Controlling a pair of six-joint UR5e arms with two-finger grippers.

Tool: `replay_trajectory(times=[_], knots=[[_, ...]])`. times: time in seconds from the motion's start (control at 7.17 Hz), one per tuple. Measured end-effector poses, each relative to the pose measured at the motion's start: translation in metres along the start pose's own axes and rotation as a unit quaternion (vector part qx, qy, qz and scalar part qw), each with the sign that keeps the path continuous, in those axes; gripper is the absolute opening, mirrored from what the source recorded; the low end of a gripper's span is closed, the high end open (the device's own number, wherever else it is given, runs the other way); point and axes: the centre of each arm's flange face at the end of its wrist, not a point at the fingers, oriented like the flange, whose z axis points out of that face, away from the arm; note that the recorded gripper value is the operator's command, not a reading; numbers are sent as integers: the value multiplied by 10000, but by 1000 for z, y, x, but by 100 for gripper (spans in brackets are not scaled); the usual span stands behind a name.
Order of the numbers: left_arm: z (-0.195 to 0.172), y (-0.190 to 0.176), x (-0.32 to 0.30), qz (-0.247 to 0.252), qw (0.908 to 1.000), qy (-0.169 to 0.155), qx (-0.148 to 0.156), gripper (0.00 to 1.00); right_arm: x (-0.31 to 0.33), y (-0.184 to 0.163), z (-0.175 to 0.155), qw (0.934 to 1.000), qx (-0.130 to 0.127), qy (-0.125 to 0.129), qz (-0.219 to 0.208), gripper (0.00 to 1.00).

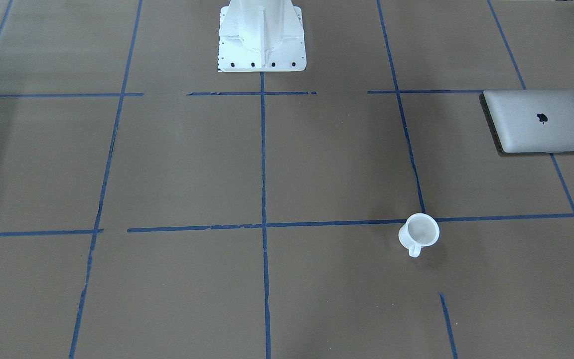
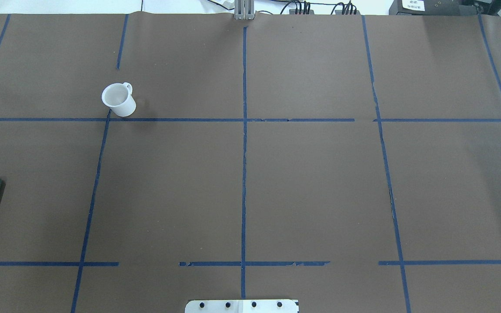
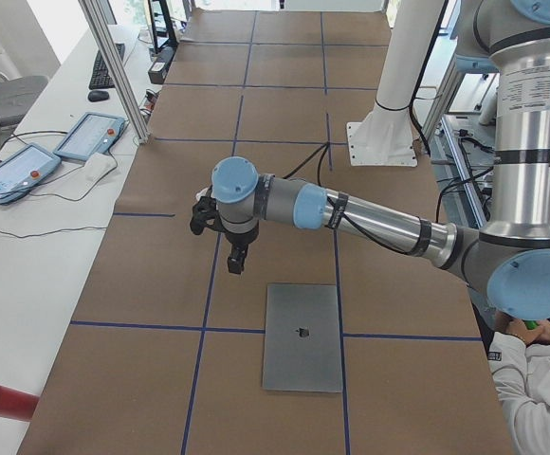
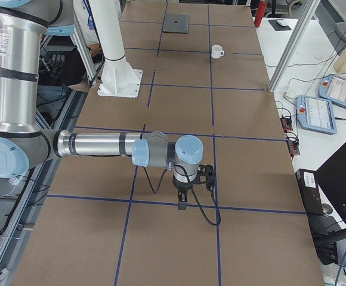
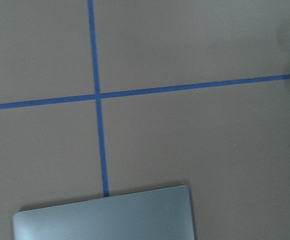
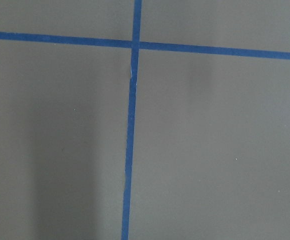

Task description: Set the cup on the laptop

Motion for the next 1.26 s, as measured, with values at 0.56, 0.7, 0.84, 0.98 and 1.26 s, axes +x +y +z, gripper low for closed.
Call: replay_trajectory(times=[0.56, 0.7, 0.84, 0.98, 1.26], knots=[[107, -168, 207, -267, 9994, 60, -199, 96, 0, 0, 0, 10000, 4, 0, -3, 100], [138, -194, 225, -231, 9996, -57, -181, 96, 0, 0, 0, 10000, 2, 0, -2, 100], [163, -215, 232, -189, 9995, -205, -144, 96, 0, 0, 0, 10000, 1, 0, 0, 100], [185, -237, 240, -190, 9991, -349, -163, 95, 0, 0, 0, 10000, 0, 0, 1, 100], [220, -263, 255, -94, 9985, -527, -105, 86, 0, 0, 0, 10000, 2, 0, -2, 100]])
